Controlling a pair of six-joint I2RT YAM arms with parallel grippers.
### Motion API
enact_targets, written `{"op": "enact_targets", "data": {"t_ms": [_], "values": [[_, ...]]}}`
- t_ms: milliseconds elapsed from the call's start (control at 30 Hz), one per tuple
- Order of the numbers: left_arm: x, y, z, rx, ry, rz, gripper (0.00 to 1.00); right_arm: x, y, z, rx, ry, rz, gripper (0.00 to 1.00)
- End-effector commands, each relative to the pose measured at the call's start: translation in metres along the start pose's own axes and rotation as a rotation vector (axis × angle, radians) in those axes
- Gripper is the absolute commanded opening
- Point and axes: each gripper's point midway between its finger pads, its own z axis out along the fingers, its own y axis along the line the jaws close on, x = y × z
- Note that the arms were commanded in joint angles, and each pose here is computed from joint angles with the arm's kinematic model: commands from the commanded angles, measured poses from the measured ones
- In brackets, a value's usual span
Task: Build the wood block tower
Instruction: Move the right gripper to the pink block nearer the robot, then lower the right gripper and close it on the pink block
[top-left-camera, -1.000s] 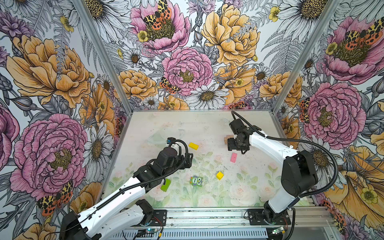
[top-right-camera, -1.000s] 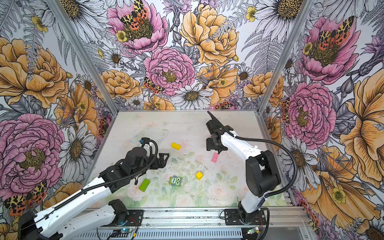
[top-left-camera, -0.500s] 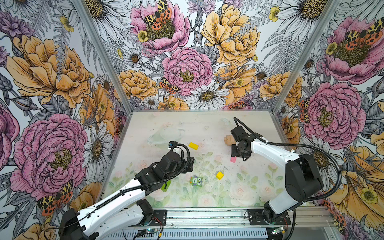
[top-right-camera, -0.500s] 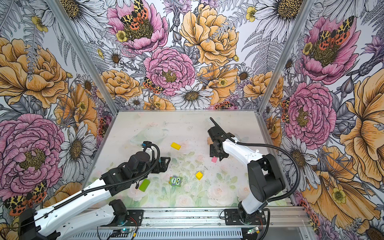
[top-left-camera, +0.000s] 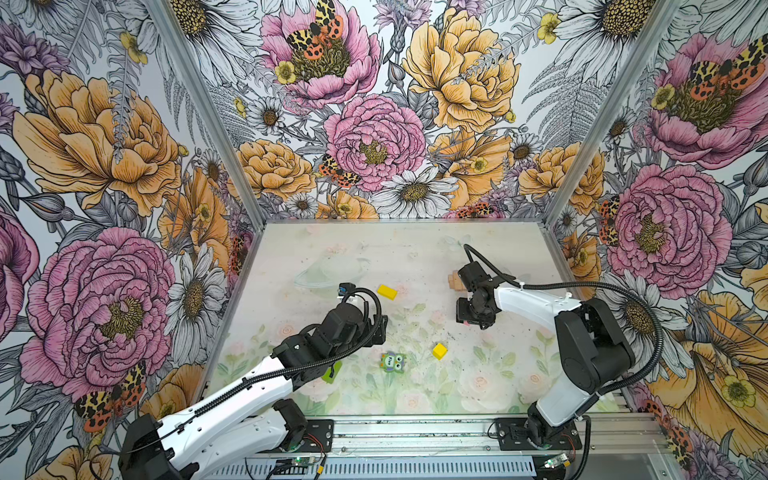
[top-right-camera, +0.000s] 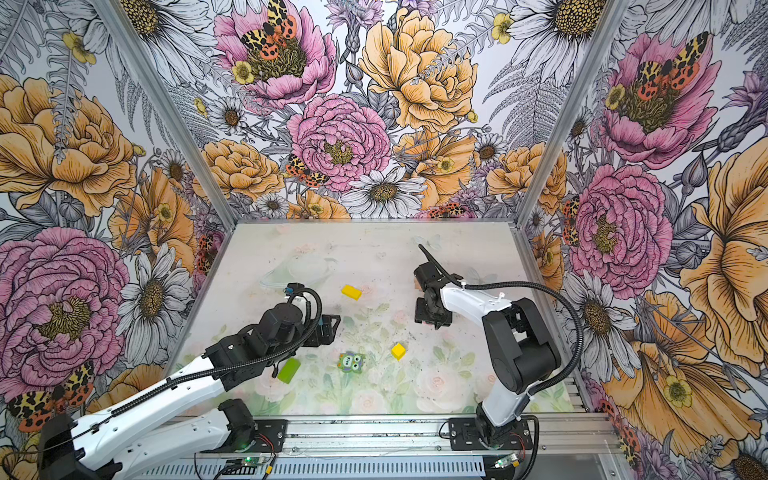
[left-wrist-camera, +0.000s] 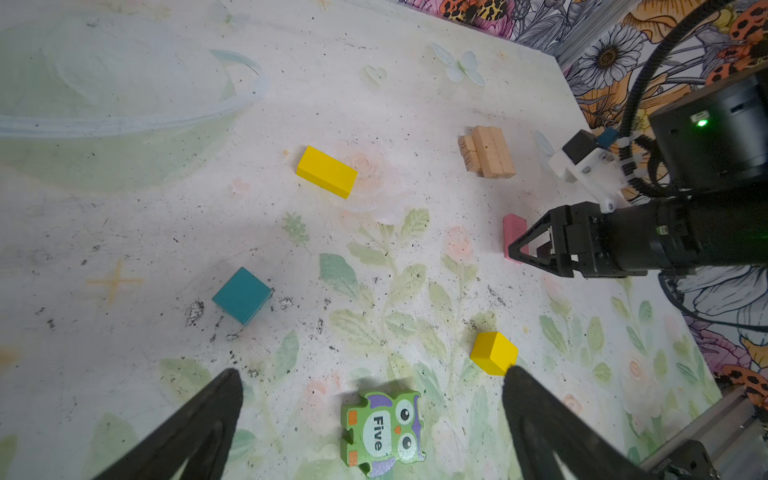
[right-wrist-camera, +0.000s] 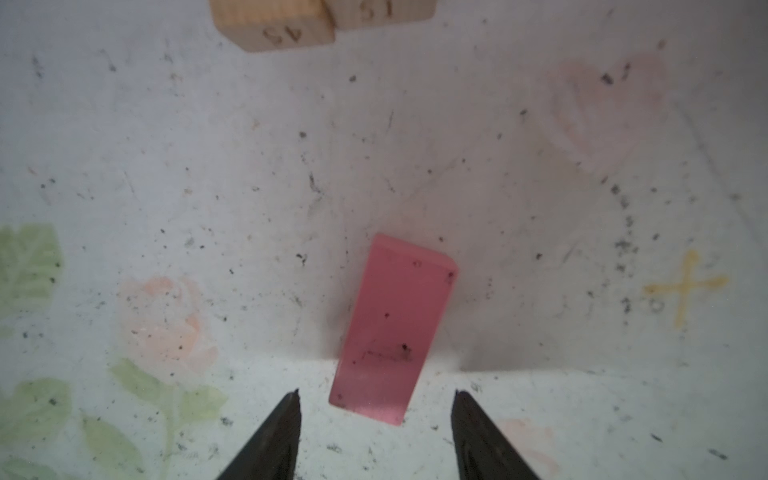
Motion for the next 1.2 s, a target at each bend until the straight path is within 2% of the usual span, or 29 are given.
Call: {"op": "enact_targets", "data": {"t_ms": [0, 200, 667, 967, 1167], "values": [[-0.007, 0.004, -0.004, -0.019, -0.027, 0.014, 0.99, -0.001, 0.013, 0.006, -0.047, -0.007, 0.011, 0.6], [-0.005, 0.007, -0.007, -0.017, -0.026, 0.013, 0.99, -0.002, 0.024, 0.016, -0.069, 0.003, 0.003, 0.61], [-0.005, 0.026, -0.016, -0.045, -0.046, -0.018, 0.99, -0.025, 0.073, 0.014, -0.142, -0.007, -0.057, 0.62], [-0.007, 0.029, -0.015, -0.05, -0.048, -0.025, 0.99, -0.03, 0.044, -0.028, 0.013, -0.083, -0.096, 0.66], [-0.008, 0.027, -0.012, -0.048, -0.041, -0.022, 0.99, -0.037, 0.029, -0.031, 0.071, -0.094, -0.115, 0.71]]}}
